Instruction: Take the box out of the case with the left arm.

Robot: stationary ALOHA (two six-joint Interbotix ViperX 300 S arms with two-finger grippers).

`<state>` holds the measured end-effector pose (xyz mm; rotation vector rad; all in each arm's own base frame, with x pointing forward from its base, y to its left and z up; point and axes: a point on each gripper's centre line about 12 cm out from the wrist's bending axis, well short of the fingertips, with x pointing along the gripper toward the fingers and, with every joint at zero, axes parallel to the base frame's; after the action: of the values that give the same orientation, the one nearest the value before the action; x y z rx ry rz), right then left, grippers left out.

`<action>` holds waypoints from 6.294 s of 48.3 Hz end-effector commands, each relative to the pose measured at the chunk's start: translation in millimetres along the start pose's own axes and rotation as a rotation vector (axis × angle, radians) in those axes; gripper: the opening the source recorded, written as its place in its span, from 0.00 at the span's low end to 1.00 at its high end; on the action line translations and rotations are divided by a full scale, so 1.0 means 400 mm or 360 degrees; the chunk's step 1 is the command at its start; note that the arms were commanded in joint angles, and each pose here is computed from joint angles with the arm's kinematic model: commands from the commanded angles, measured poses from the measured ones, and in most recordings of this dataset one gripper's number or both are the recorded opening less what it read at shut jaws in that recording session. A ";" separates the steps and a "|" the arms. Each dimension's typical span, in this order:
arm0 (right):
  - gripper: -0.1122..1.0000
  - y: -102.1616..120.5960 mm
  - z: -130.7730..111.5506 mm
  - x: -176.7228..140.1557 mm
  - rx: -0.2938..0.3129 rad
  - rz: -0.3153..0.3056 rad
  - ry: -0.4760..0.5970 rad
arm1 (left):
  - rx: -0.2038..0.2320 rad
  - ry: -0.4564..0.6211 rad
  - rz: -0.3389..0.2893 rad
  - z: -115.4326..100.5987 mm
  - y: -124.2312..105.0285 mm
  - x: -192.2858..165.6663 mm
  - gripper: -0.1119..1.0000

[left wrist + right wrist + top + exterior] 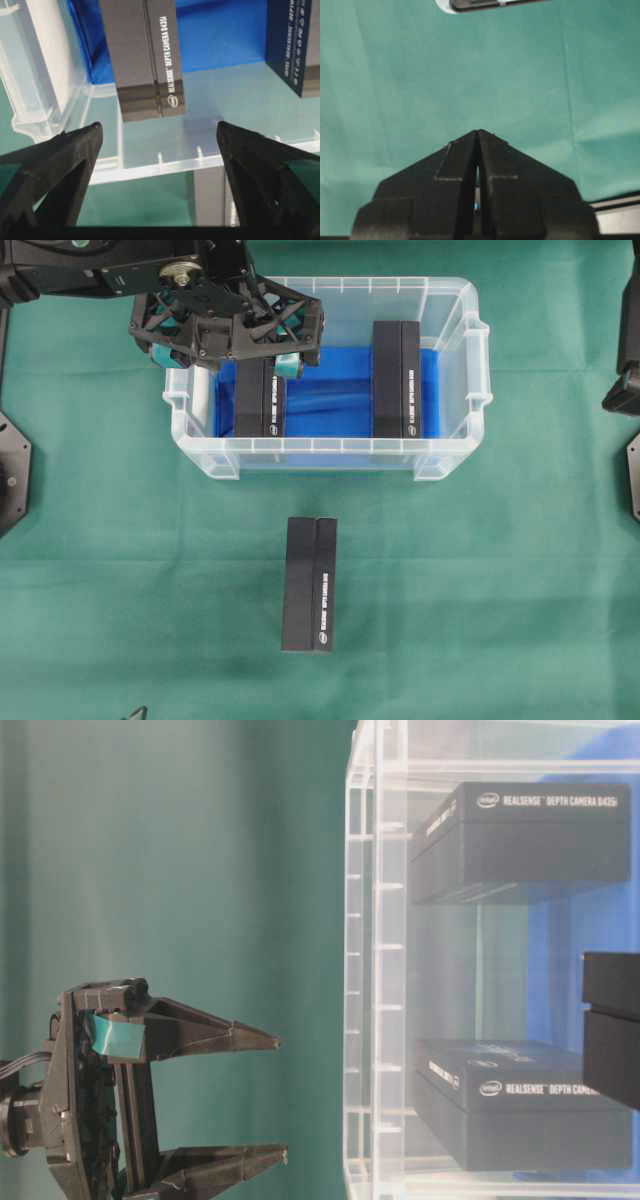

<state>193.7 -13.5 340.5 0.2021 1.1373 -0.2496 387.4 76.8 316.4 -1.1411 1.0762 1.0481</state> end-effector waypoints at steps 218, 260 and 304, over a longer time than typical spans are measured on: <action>0.10 0.000 0.010 -0.010 0.0003 0.0002 -0.0032 | -0.0097 -0.0048 -0.0105 0.022 -0.018 0.024 0.65; 0.10 0.000 0.008 -0.009 0.0002 0.0001 -0.0028 | -0.0089 -0.0063 -0.0127 0.036 -0.002 -0.216 0.65; 0.10 0.000 0.009 -0.010 0.0003 0.0001 -0.0028 | -0.0086 -0.0063 -0.0125 0.035 0.001 -0.216 0.65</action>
<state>194.3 -13.9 340.0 0.1995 1.1399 -0.2521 381.0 83.9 383.4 -1.1795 1.0216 1.0684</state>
